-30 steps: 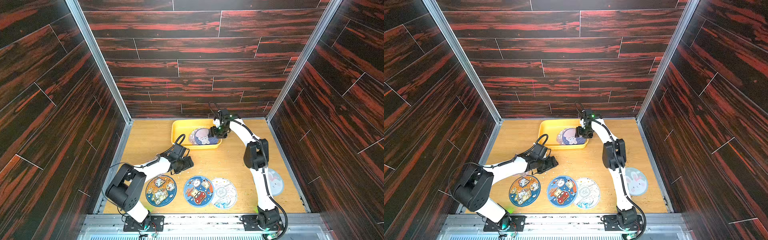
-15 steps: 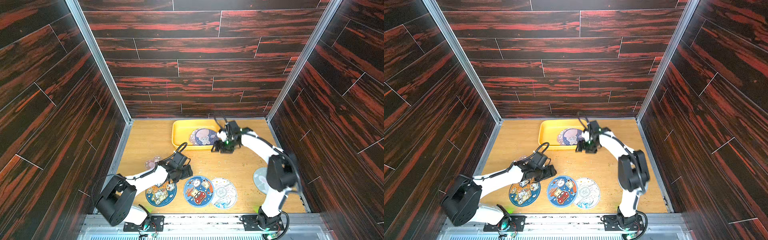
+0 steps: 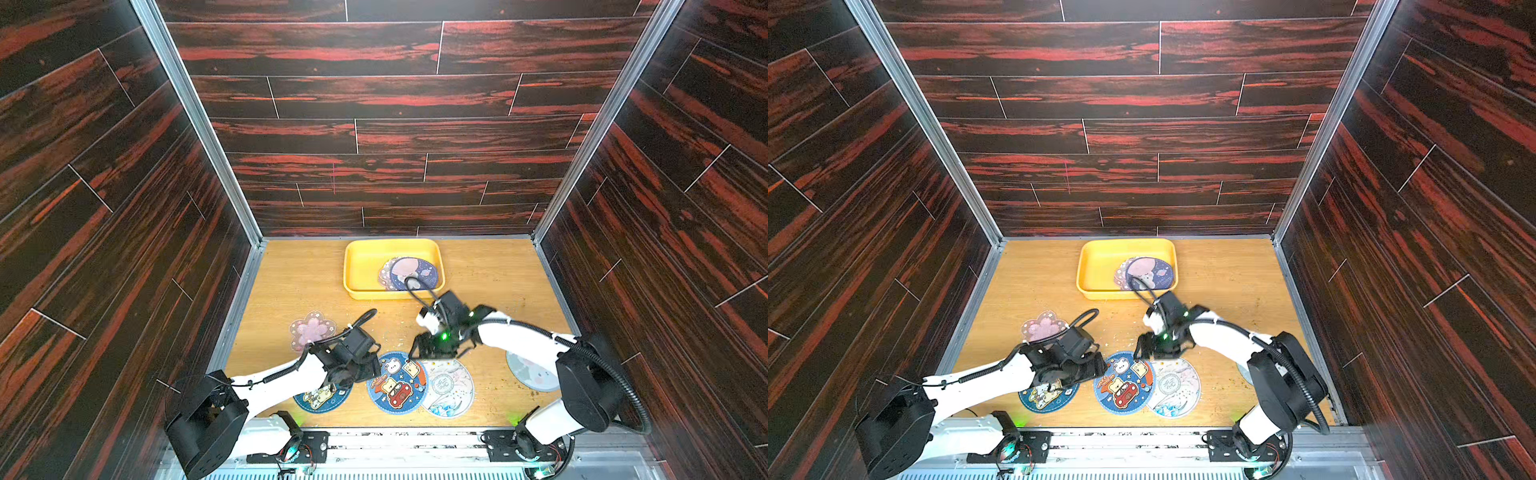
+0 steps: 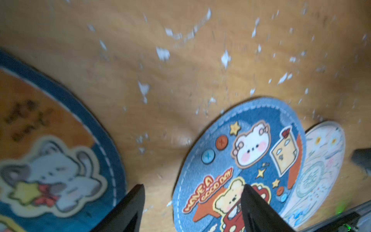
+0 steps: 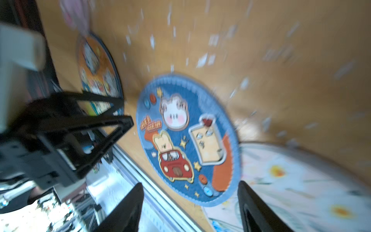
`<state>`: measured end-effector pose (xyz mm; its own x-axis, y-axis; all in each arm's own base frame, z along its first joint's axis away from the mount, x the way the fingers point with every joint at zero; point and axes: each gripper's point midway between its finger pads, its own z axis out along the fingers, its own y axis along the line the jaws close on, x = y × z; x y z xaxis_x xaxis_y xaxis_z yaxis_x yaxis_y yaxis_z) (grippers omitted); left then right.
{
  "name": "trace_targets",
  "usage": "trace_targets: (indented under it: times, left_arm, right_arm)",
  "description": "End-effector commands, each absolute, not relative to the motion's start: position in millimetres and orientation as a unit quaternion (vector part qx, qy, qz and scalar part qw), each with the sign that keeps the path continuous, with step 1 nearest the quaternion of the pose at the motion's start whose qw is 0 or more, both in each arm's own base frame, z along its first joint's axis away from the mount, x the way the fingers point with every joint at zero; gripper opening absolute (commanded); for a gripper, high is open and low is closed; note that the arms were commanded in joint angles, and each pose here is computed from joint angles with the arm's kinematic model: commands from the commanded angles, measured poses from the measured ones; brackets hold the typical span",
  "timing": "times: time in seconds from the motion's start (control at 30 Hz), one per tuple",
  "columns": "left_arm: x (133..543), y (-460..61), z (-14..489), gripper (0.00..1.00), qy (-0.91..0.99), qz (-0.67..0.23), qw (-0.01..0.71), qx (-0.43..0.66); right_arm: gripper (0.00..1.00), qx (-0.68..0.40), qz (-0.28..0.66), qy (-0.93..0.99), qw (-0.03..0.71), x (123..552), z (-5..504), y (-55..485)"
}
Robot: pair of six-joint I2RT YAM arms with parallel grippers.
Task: Put the coasters into the storage box
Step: Pick up the coaster from the center of the board.
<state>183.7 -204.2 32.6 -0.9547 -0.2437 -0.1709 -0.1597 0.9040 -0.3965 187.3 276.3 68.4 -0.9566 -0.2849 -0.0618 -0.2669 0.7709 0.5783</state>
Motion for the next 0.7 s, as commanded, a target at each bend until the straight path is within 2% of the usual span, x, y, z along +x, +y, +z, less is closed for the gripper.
trace_targets:
  times: [0.0,0.23,0.67]
  left_arm:
    - [178.6,-204.9,29.6,0.76,0.969,-0.185,0.113,-0.115]
    - [169.7,-217.6,19.0,0.73,0.974,-0.179,0.1,-0.101]
    - [159.1,-214.6,8.2,0.72,0.977,-0.171,0.086,-0.095]
  right_arm:
    - [0.74,0.138,-0.321,-0.937,0.002,181.6,75.9,283.4]
    - [0.74,0.136,-0.301,-0.944,0.015,164.9,56.5,275.9]
    - [0.73,0.127,-0.268,-0.955,0.015,159.2,31.4,264.6]
